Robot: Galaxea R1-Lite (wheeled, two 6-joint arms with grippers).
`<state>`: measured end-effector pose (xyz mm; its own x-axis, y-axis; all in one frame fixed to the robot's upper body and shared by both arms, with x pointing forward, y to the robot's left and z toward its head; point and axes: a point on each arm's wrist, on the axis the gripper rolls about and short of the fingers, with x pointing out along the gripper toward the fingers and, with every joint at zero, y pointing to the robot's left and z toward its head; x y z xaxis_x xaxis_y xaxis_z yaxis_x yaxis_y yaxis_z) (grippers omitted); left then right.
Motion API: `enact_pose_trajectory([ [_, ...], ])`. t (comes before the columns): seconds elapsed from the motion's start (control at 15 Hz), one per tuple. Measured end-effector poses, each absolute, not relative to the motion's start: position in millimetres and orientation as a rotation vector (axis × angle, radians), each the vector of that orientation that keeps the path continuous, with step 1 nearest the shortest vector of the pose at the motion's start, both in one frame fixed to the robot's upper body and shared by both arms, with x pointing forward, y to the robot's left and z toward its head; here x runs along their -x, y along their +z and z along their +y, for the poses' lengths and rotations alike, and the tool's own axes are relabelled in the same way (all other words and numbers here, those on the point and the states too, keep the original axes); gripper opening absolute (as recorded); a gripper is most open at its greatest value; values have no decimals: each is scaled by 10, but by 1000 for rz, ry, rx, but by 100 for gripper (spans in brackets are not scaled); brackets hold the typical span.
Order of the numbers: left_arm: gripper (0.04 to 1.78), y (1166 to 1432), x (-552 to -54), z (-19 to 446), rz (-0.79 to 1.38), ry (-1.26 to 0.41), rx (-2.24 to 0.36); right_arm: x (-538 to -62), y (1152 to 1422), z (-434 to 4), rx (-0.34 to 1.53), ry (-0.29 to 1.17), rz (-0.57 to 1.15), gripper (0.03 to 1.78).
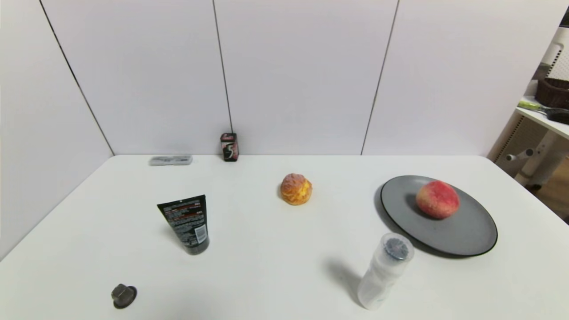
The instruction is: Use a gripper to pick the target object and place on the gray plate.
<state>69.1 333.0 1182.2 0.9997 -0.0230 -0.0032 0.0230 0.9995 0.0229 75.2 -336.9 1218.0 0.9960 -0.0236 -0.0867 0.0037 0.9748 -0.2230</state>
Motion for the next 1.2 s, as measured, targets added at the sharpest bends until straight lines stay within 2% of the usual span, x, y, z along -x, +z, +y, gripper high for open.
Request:
enact_pose_trajectory([
  [0.13, 169, 11822, -691, 3330, 3, -23, -23, -712, 11978, -3370, 212, -14, 57, 169],
  [0.4, 169, 11822, -691, 3330, 3, -23, -23, -693, 11912, -3370, 207, -21, -60, 169],
  [1.2, 169, 11822, -691, 3330, 3, -23, -23, -688, 11831, -3360, 105, 29, -10, 169],
])
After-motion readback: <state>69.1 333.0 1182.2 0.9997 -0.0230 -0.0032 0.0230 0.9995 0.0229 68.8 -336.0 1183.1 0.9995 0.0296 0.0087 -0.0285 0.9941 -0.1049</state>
